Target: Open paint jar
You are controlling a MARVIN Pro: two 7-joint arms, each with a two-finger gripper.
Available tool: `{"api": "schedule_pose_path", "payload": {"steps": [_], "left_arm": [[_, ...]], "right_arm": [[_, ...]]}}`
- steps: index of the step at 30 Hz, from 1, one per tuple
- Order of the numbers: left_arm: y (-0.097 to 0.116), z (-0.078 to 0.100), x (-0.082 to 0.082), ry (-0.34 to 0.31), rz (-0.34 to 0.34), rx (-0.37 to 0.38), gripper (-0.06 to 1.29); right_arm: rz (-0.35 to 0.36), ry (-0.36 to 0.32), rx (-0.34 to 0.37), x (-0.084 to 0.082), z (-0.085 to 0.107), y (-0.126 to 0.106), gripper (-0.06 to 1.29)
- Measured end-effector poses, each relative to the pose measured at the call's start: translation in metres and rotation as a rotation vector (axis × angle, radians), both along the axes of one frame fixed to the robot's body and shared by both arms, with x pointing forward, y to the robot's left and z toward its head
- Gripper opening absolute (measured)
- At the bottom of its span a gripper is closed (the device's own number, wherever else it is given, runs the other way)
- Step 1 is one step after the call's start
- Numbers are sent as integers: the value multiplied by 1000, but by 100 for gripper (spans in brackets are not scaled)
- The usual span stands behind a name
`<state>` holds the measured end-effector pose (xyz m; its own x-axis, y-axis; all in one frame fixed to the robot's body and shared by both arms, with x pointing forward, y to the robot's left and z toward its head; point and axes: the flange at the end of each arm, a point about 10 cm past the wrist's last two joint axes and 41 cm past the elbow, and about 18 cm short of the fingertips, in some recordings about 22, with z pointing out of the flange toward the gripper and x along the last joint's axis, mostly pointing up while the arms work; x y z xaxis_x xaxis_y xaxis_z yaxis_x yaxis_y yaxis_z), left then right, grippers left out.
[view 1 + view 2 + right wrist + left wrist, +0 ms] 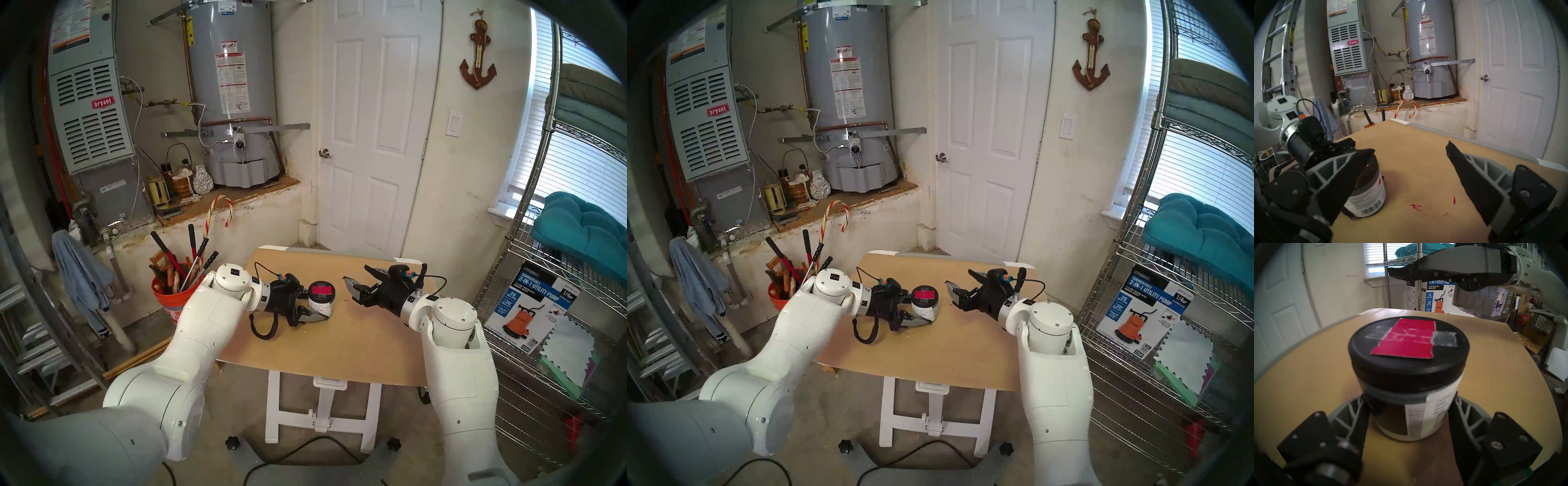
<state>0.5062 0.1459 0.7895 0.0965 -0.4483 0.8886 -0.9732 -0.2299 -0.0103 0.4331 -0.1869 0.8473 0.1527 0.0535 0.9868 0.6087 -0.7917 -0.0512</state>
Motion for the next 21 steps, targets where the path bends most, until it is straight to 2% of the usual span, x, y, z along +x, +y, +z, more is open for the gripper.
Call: {"api": "schedule_pose_path", "payload": {"steps": [7,15,21], "left_arm": [[0,3,1,-1,-22,17,76],[1,5,2,2,-40,33,76],[1,6,2,11,-43,39,76]], "right_arm": [[76,5,-41,-5,1,14,122],[115,25,-89,-7,3,20,121],[149,45,-100,-8,6,26,122]]}}
